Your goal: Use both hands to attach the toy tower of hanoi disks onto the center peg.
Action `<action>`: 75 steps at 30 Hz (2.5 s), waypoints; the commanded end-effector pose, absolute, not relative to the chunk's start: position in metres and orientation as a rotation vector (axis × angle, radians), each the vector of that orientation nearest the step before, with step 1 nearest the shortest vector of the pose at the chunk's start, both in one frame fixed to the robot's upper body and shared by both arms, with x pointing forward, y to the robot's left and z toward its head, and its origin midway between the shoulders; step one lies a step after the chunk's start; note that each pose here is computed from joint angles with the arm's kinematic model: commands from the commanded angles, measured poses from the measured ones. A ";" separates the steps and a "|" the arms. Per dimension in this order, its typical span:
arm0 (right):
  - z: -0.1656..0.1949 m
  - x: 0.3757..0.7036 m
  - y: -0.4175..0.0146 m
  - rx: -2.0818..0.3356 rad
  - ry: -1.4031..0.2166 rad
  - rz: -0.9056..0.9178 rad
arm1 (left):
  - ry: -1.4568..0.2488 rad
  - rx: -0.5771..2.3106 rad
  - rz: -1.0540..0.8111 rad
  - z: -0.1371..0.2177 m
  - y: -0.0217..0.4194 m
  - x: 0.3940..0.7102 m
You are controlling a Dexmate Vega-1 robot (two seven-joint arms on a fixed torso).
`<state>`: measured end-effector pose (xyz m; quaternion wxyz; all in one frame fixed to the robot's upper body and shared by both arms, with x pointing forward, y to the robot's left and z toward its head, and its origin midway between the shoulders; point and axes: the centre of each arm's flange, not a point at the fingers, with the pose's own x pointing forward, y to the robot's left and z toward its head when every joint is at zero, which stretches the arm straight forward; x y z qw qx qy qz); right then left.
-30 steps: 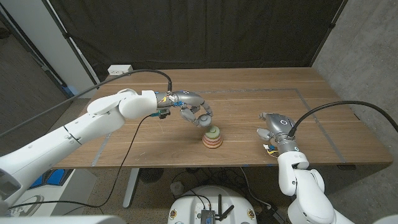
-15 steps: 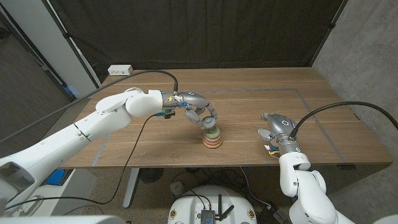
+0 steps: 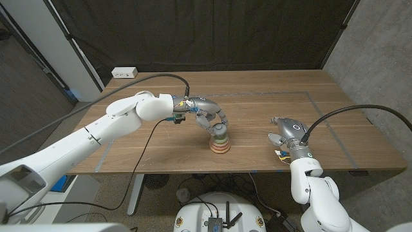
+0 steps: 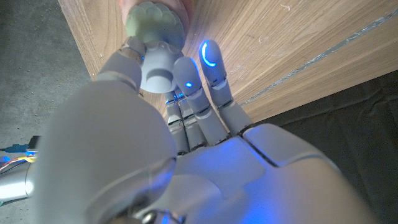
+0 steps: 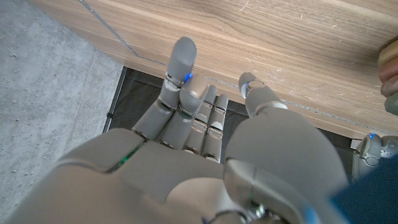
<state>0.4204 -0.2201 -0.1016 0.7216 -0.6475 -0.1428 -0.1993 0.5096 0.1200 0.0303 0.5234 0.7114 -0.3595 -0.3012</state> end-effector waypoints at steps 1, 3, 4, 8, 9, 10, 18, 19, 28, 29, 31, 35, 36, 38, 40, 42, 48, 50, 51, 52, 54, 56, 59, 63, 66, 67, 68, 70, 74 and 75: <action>-0.103 0.419 -0.222 -1.426 -0.313 -0.444 | -0.866 1.724 -0.720 0.024 0.112 0.513; -0.103 0.420 -0.223 -1.425 -0.310 -0.446 | -0.865 1.723 -0.718 0.024 0.112 0.513; -0.103 0.420 -0.223 -1.426 -0.311 -0.444 | -0.864 1.723 -0.717 0.023 0.112 0.513; -0.103 0.420 -0.223 -1.427 -0.311 -0.442 | -0.863 1.724 -0.709 0.021 0.113 0.515; -0.103 0.420 -0.223 -1.425 -0.308 -0.443 | -0.868 1.730 -0.702 0.020 0.113 0.515; -0.103 0.421 -0.223 -1.425 -0.310 -0.442 | -0.868 1.728 -0.702 0.019 0.113 0.515; -0.103 0.421 -0.223 -1.428 -0.309 -0.443 | -0.864 1.718 -0.704 0.017 0.115 0.515; -0.103 0.421 -0.223 -1.428 -0.309 -0.443 | -0.863 1.716 -0.703 0.017 0.115 0.515; -0.100 0.421 -0.222 -1.432 -0.311 -0.448 | -0.857 1.703 -0.699 0.015 0.119 0.514; -0.100 0.421 -0.222 -1.432 -0.311 -0.448 | -0.857 1.703 -0.699 0.015 0.119 0.514; -0.099 0.421 -0.221 -1.433 -0.314 -0.450 | -0.855 1.701 -0.700 0.015 0.120 0.514; -0.098 0.422 -0.221 -1.435 -0.316 -0.449 | -0.849 1.701 -0.696 0.015 0.122 0.514; -0.098 0.422 -0.221 -1.435 -0.316 -0.448 | -0.842 1.695 -0.696 0.014 0.124 0.516; -0.099 0.421 -0.221 -1.433 -0.316 -0.448 | -0.839 1.689 -0.698 0.013 0.124 0.517; -0.099 0.421 -0.221 -1.434 -0.317 -0.447 | -0.838 1.685 -0.702 0.012 0.124 0.517; -0.100 0.421 -0.221 -1.435 -0.315 -0.446 | -0.839 1.677 -0.712 0.010 0.123 0.518; -0.101 0.419 -0.221 -1.433 -0.313 -0.446 | -0.839 1.672 -0.726 0.008 0.121 0.519; -0.101 0.419 -0.221 -1.430 -0.310 -0.447 | -0.835 1.674 -0.728 0.007 0.120 0.519; -0.101 0.419 -0.221 -1.432 -0.310 -0.445 | -0.834 1.675 -0.729 0.007 0.120 0.520; -0.101 0.419 -0.221 -1.432 -0.311 -0.445 | -0.834 1.675 -0.729 0.007 0.120 0.520; -0.102 0.419 -0.220 -1.431 -0.310 -0.444 | -0.830 1.671 -0.734 0.006 0.119 0.521; -0.102 0.419 -0.220 -1.431 -0.310 -0.443 | -0.832 1.669 -0.736 0.006 0.118 0.522; -0.101 0.418 -0.221 -1.429 -0.313 -0.442 | -0.835 1.672 -0.739 0.006 0.116 0.522; -0.100 0.417 -0.221 -1.424 -0.315 -0.443 | -0.831 1.678 -0.740 0.005 0.115 0.523; -0.100 0.416 -0.222 -1.424 -0.319 -0.442 | -0.827 1.681 -0.733 0.006 0.116 0.524; -0.100 0.416 -0.222 -1.422 -0.319 -0.442 | -0.825 1.681 -0.730 0.006 0.117 0.524; -0.100 0.416 -0.222 -1.421 -0.322 -0.442 | -0.825 1.683 -0.726 0.007 0.117 0.525; -0.100 0.416 -0.221 -1.417 -0.324 -0.441 | -0.823 1.686 -0.718 0.008 0.119 0.525; -0.099 0.416 -0.221 -1.414 -0.327 -0.439 | -0.819 1.697 -0.712 0.011 0.120 0.525; -0.099 0.416 -0.221 -1.414 -0.327 -0.438 | -0.818 1.700 -0.712 0.011 0.120 0.526</action>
